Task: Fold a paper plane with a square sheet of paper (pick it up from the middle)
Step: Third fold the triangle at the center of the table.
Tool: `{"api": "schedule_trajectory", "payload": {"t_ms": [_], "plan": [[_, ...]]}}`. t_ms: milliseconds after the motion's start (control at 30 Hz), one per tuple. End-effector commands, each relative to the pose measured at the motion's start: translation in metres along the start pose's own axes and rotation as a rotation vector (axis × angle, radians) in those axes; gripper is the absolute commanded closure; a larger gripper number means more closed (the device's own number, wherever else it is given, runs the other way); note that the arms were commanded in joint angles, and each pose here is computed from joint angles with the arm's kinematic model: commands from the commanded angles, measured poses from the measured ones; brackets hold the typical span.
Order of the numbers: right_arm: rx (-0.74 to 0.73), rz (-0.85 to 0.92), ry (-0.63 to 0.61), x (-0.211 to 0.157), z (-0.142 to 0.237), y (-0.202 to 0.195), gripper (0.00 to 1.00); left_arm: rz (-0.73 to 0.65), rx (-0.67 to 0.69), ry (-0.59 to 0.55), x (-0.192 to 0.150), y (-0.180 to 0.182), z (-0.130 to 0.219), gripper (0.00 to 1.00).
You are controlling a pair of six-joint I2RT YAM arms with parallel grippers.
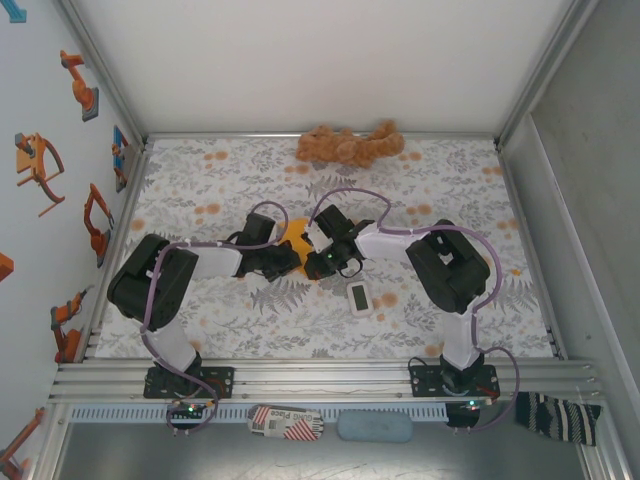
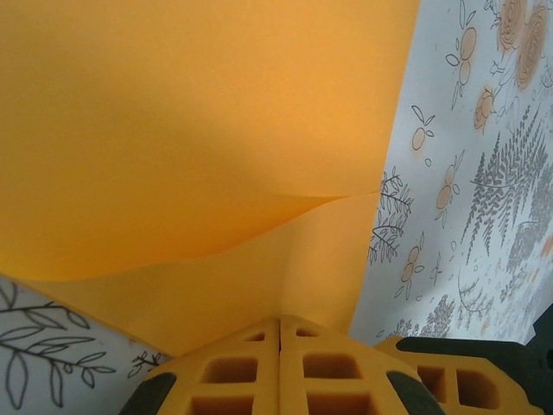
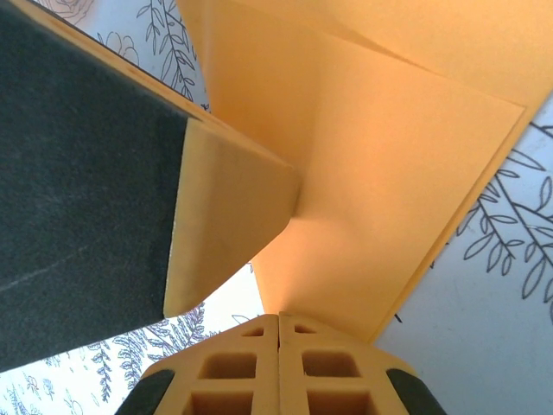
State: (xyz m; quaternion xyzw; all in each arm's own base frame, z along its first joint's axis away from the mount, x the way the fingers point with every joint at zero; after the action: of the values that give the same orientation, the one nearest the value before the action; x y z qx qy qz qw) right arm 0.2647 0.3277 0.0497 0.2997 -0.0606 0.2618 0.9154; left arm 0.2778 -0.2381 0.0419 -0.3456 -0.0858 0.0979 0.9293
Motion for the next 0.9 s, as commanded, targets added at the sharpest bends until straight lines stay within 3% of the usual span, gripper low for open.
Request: {"api": "schedule_trajectory", "payload": {"t_ms": [0,600,867], "plan": [[-0.106,-0.097,0.149,-0.036,-0.015,-0.026,1.0,0.017,0.096,-0.009,0.003,0.031,-0.001,0.98],[-0.144,-0.118,0.184,-0.043,-0.014,-0.031,1.0,0.067,0.248,-0.028,0.053,0.067,0.033,0.98],[-0.11,-0.117,0.141,-0.031,-0.01,-0.023,1.0,0.04,0.255,-0.041,0.071,0.056,0.042,0.97]]}}
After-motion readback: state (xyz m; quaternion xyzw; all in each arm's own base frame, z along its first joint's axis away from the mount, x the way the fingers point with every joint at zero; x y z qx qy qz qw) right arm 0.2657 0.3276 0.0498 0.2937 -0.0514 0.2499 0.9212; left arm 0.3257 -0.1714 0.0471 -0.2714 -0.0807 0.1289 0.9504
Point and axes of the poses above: each hand's point on the last joint's axis, 136 mm out from that joint toward the fingers, its own z axis back along the fingers, its own y axis along the line the jaws close on, x = y × z, the point moved 4 cm from there along z, back along the fingers, and after that the axes turned 1 degree about -z, right-handed, at the moved point
